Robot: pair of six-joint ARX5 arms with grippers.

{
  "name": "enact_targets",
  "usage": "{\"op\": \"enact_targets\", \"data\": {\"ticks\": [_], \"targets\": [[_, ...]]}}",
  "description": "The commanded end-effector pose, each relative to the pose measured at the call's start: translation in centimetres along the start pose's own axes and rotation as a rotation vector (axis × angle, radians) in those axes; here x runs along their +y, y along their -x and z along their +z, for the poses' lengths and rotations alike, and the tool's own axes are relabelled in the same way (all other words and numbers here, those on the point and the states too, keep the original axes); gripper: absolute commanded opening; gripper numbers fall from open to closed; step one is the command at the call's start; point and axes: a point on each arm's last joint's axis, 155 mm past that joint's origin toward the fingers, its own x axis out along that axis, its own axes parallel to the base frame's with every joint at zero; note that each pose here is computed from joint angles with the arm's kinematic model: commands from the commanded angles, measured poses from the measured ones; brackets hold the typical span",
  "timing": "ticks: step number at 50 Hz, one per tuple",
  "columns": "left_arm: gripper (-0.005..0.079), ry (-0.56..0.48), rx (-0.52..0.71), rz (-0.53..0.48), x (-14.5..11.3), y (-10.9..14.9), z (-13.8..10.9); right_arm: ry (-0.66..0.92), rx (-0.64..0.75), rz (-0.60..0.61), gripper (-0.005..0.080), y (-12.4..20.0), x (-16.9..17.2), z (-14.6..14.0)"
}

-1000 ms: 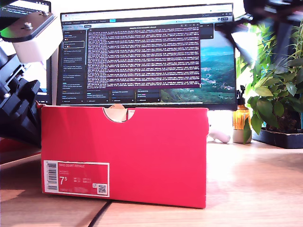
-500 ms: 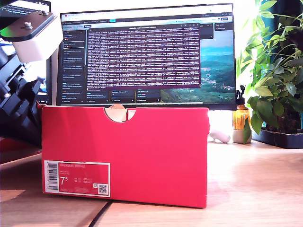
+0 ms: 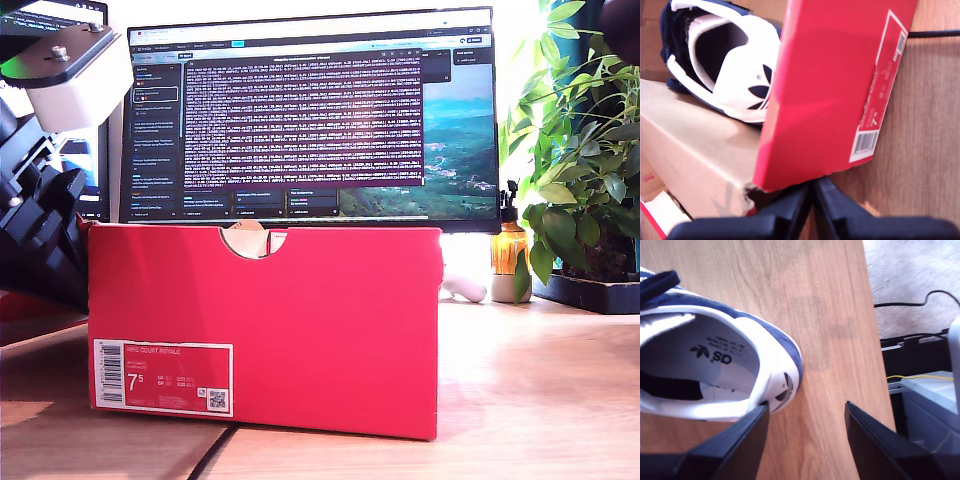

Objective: Pack the blue shoes by picking the first shoe and placing it inside the red shoebox, left side, then picking and rotating the second shoe and placing it in the shoebox

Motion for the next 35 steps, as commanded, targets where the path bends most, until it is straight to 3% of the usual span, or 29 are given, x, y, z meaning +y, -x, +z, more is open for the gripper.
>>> {"op": "enact_targets", "data": {"ticks": [1, 10, 20, 35], "targets": [[-0.0018, 0.011, -0.024, 0.016, 0.6, 0.0, 0.7, -0.028, -0.03, -0.02, 0.0446, -2.3, 0.2, 0.7], [-0.0018, 0.011, -0.024, 0.016, 0.6, 0.0, 0.7, -0.01, 0.096, 0.047, 0.0444, -2.0, 2.1, -1.6], [-0.0018, 0.011, -0.025, 0.015, 0.6, 0.0, 0.7, -0.012, 0.125, 0.066, 0.0444, -1.5, 2.5, -2.1], [-0.0018, 0.011, -0.025, 0.016, 0.6, 0.0, 0.7, -0.019, 0.108, 0.109, 0.0444, 0.9, 1.7, -0.6]]}}
